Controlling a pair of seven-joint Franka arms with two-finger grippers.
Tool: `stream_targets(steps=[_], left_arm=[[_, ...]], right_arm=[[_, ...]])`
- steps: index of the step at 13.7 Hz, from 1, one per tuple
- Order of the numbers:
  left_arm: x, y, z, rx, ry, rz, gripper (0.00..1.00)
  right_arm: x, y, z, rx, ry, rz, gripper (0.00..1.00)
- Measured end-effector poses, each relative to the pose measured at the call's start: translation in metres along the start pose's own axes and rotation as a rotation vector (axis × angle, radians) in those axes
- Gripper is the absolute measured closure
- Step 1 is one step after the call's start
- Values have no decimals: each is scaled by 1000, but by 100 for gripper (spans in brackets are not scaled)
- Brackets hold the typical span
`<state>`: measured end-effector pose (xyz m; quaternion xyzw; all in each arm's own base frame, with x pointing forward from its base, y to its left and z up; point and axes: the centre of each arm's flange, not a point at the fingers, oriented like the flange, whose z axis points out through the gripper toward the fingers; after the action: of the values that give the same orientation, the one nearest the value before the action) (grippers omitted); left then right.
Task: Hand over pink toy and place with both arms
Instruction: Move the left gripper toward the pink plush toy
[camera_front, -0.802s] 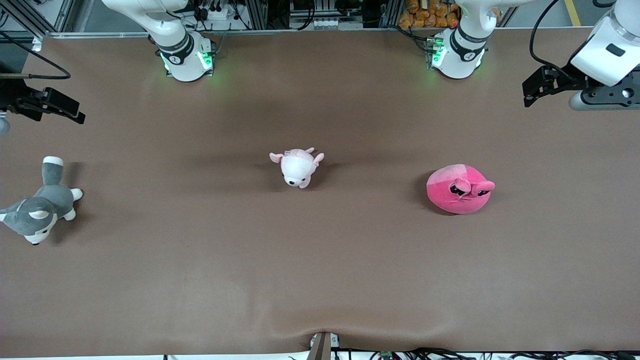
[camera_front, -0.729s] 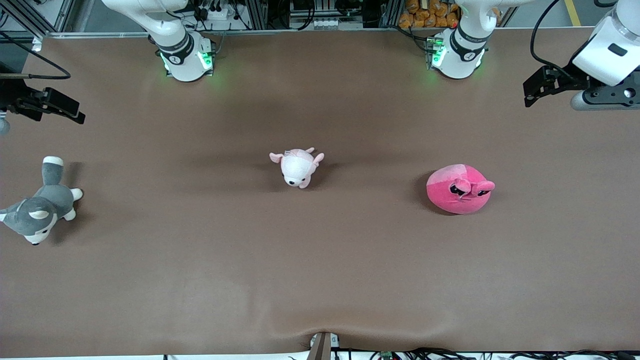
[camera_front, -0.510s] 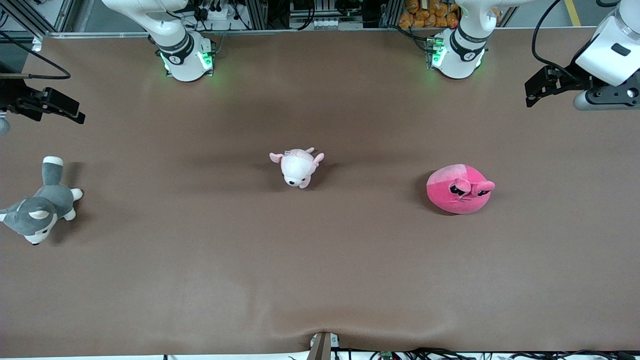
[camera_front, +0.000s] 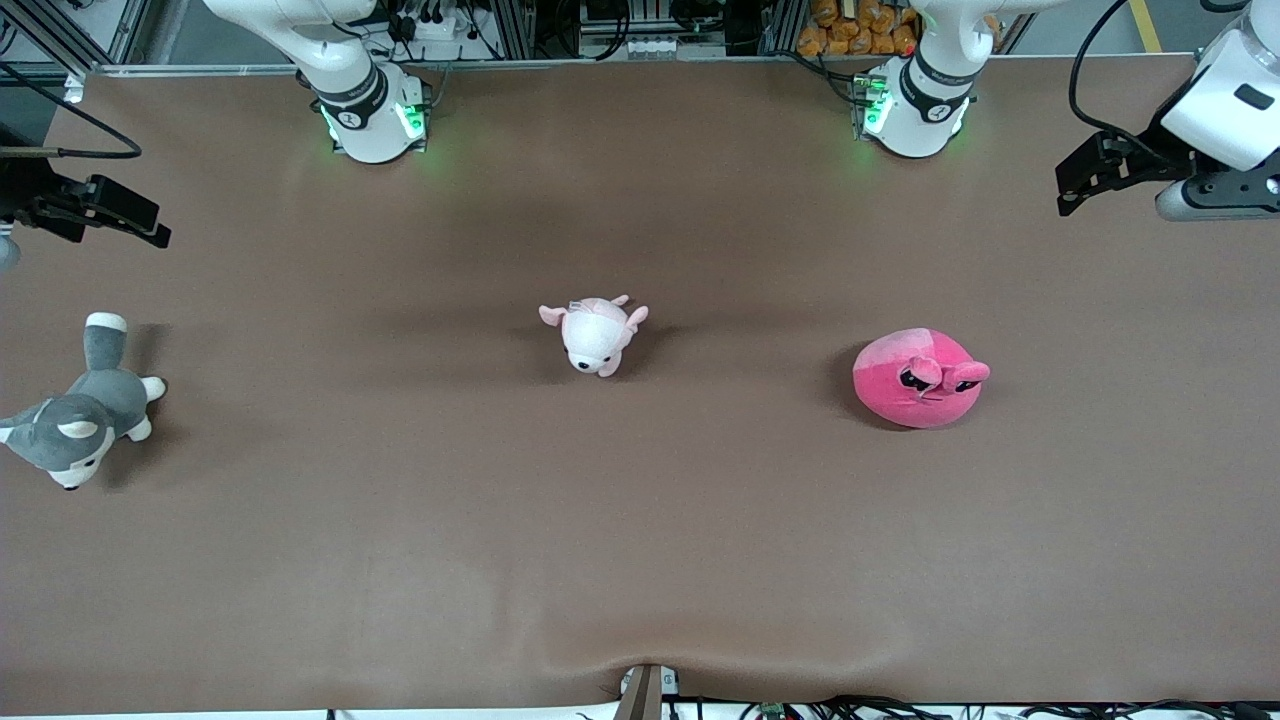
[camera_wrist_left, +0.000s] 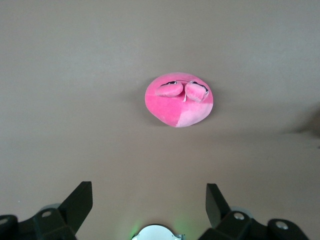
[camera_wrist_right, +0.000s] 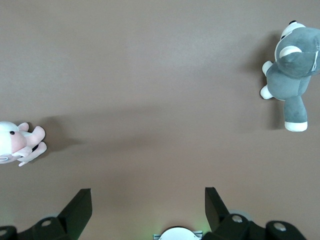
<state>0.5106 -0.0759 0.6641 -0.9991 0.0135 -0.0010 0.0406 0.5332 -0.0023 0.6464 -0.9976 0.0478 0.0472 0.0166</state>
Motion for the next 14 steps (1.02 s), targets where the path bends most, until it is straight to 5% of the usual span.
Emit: stream_targets(steps=[14], left_arm=[[3, -15, 5, 0, -31, -28, 0]], right_arm=[[0, 2, 0, -2, 2, 3, 0]])
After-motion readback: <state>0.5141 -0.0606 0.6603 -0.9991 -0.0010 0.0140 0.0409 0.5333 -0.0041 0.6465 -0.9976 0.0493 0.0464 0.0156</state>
